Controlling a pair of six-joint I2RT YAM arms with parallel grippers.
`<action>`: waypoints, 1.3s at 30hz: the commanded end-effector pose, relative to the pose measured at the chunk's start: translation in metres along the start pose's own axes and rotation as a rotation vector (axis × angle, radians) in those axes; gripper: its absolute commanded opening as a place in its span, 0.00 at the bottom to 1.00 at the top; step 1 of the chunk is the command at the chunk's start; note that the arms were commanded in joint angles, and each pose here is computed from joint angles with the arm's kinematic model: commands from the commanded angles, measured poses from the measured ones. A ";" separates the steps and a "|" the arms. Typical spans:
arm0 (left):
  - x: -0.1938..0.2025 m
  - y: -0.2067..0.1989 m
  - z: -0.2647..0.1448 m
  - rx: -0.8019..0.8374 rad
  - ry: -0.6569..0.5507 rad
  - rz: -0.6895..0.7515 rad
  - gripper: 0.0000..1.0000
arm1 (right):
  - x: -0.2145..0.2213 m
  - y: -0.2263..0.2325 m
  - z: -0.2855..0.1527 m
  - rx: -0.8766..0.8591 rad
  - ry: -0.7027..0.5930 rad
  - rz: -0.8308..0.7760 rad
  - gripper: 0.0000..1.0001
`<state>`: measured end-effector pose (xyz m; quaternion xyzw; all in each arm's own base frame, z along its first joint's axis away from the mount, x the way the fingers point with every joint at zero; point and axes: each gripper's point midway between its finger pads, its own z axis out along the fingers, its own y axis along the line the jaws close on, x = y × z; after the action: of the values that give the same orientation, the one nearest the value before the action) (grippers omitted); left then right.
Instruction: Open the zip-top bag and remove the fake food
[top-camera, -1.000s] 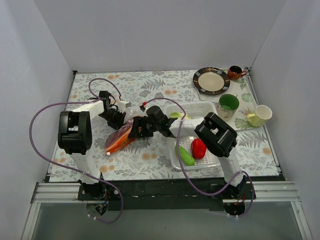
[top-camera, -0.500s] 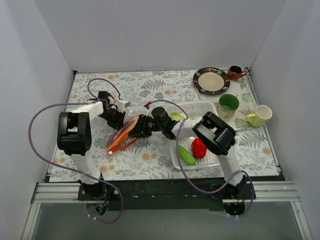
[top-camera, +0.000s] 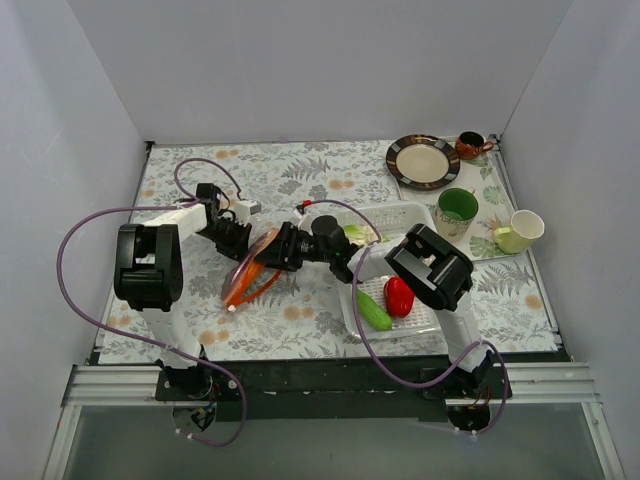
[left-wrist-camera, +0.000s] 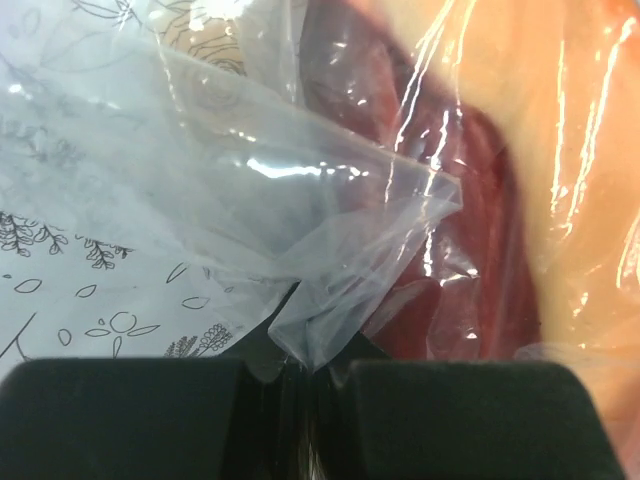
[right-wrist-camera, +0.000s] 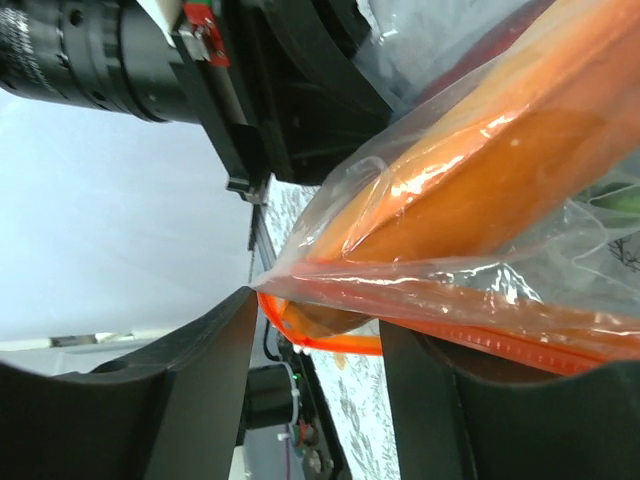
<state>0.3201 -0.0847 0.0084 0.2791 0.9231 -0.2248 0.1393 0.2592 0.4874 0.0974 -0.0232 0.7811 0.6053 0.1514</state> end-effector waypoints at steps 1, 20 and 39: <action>0.106 -0.011 0.038 0.038 0.355 -0.075 0.00 | -0.026 0.023 -0.004 -0.097 -0.098 0.003 0.61; 0.112 -0.006 0.041 0.027 0.365 -0.077 0.00 | -0.032 0.029 -0.014 -0.124 -0.132 0.013 0.14; 0.118 0.003 0.046 0.062 0.385 -0.129 0.00 | -0.014 0.011 -0.040 -0.091 -0.113 -0.146 0.47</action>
<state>0.3137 -0.0971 0.0071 0.2469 0.9126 -0.3010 0.1245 0.2602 0.4620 0.1159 -0.0358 0.7462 0.6335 0.2014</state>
